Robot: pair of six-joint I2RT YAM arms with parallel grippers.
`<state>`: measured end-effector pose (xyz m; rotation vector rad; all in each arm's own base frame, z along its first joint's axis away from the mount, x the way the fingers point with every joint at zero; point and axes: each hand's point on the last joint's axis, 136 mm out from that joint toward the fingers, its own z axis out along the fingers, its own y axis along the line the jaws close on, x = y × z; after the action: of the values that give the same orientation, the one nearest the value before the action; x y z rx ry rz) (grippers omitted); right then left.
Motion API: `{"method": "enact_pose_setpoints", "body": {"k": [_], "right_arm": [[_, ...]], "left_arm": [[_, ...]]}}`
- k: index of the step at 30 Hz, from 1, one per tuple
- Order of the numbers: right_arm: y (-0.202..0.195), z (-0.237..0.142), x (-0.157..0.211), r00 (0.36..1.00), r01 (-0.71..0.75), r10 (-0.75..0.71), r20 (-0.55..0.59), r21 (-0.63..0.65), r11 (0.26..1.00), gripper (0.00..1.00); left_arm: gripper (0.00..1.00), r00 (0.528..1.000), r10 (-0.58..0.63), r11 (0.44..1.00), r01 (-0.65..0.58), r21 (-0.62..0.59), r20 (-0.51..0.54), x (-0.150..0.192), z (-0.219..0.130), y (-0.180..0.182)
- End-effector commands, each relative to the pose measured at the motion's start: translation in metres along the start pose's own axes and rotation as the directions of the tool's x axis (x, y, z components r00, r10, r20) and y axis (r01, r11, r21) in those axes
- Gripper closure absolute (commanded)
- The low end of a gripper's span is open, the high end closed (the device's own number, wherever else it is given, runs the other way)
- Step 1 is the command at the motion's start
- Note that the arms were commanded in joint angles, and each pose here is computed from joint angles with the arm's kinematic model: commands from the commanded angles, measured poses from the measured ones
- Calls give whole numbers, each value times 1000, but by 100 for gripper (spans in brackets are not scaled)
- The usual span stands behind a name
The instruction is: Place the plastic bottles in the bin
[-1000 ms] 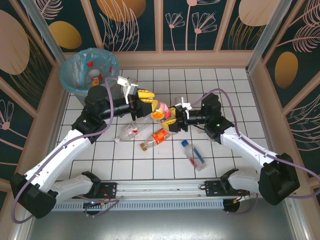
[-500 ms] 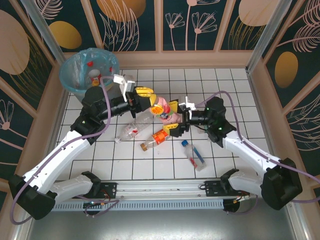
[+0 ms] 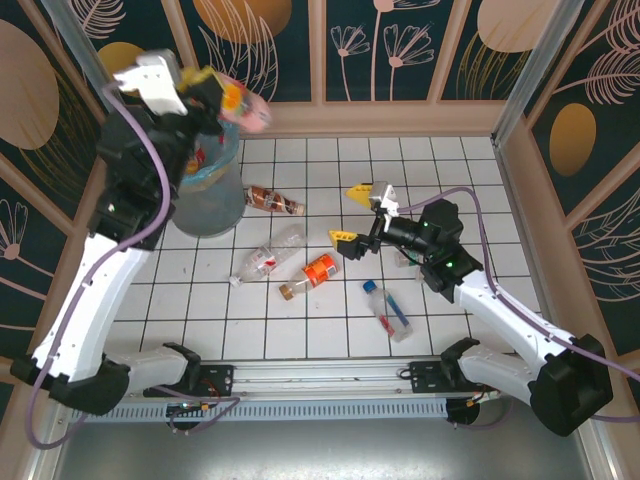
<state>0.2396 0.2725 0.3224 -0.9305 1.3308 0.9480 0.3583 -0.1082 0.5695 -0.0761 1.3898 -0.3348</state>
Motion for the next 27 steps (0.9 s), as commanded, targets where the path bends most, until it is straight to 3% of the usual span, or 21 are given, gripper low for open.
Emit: {"method": "enact_pose_setpoints", "body": {"k": [1,7,14,22,27], "right_arm": [[-4,-2,-14,999,40,-41,20,32,999,1],[-4,-2,-14,999,35,-35,12,29,999,1],[1,0,-11,1000,26,-26,3,16,1000,1],[11,11,1,998,45,-44,-42,9,999,1],[17,20,12,996,48,-49,-80,-13,999,1]], "left_arm": [[100,990,123,962,-135,-236,-65,6,19,55],[100,966,197,885,-248,-393,-165,18,45,113],[100,940,187,806,-313,-502,-286,60,59,190],[100,921,130,785,-322,-529,-368,109,59,241],[100,900,107,818,-321,-477,-423,157,59,250]]}}
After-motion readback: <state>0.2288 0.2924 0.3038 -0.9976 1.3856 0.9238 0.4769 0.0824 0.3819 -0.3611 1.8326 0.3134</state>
